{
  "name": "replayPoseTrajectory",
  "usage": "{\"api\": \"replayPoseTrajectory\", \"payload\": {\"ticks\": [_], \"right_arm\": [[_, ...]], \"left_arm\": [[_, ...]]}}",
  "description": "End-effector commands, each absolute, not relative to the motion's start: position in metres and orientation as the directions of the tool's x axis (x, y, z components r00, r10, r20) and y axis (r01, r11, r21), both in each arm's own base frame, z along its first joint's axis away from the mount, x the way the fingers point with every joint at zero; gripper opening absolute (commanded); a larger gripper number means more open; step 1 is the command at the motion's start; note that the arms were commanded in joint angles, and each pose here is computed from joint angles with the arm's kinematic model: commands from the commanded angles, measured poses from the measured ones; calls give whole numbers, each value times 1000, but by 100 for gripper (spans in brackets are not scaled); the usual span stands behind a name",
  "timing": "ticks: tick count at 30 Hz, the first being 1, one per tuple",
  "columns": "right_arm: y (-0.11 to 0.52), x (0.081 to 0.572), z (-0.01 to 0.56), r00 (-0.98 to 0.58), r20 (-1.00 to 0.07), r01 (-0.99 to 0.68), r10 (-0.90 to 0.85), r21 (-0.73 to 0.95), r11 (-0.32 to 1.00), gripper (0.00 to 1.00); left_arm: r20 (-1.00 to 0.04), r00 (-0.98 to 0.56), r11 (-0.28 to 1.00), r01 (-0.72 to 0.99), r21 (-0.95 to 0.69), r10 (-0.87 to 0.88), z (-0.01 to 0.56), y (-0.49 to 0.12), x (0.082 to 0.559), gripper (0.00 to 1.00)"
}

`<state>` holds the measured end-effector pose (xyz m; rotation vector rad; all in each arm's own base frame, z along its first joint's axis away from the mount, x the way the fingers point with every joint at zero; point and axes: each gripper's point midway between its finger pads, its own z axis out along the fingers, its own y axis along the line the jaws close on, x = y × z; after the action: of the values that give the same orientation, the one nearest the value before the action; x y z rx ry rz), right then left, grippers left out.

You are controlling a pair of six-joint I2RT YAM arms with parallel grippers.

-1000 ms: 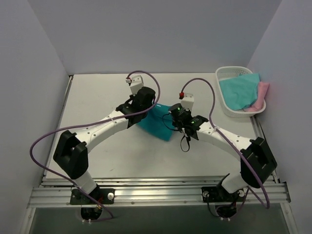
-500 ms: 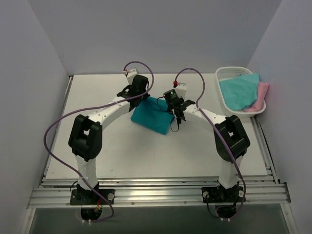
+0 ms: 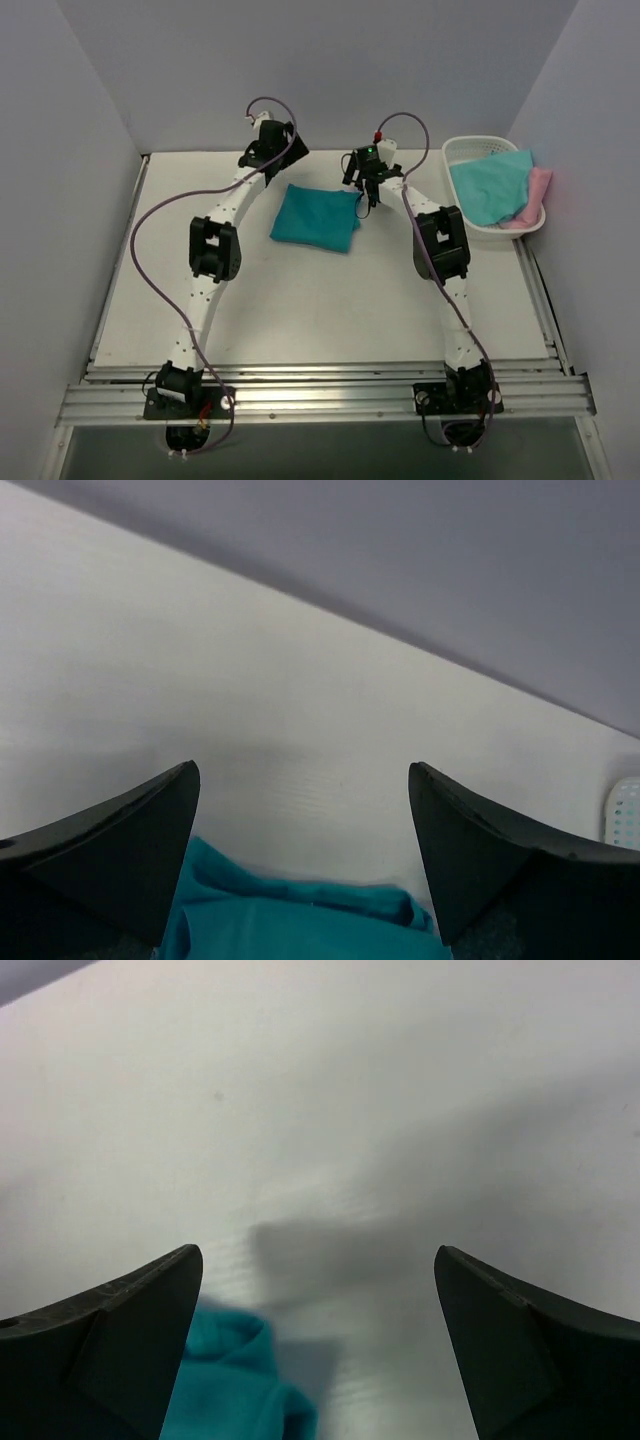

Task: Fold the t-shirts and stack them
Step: Fold the tshirt

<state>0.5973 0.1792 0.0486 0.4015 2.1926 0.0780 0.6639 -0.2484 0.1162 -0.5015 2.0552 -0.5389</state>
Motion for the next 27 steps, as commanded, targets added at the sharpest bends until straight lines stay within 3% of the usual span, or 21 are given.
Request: {"api": "replayPoseTrajectory", "payload": {"ticks": [1,5,8,13,14,19,21,24,27], "right_arm": [[173,627,123,-462,-839,237,287,196,952,98],[160,611,179,-392,-874,243,288,203,948,98],[157,580,203,-368,-877,220,310,242,945,98],[161,526,239,-342,-892,208,297,237,949,98],[159,512,223,-373,-883,218,285,215,952,98],[162,454,235,-343,-884,192,316,264,945,98],[159,432,214,-371,-870,199,326,268,943,98],[160,399,208,-374,-868,174,327,281,944,98],[154,377,212,-364,-870,168,333,290,942,98]], "left_arm": [[-671,-457,774,-62,-630,-584,200,-226,673,94],[-743,-340,793,-18,-608,-577,269,-203,659,94],[-755,-310,802,-48,-595,-578,279,-186,633,94],[-742,-381,819,-77,-569,-552,279,-182,586,94],[-731,-423,826,-81,-558,-536,253,-190,574,94],[-722,-473,822,-8,-569,-504,229,-222,532,94],[-711,-520,831,3,-556,-474,206,-240,522,99],[-680,-594,831,35,-556,-430,170,-270,513,77],[-678,-633,845,69,-530,-373,139,-300,505,65]]}}
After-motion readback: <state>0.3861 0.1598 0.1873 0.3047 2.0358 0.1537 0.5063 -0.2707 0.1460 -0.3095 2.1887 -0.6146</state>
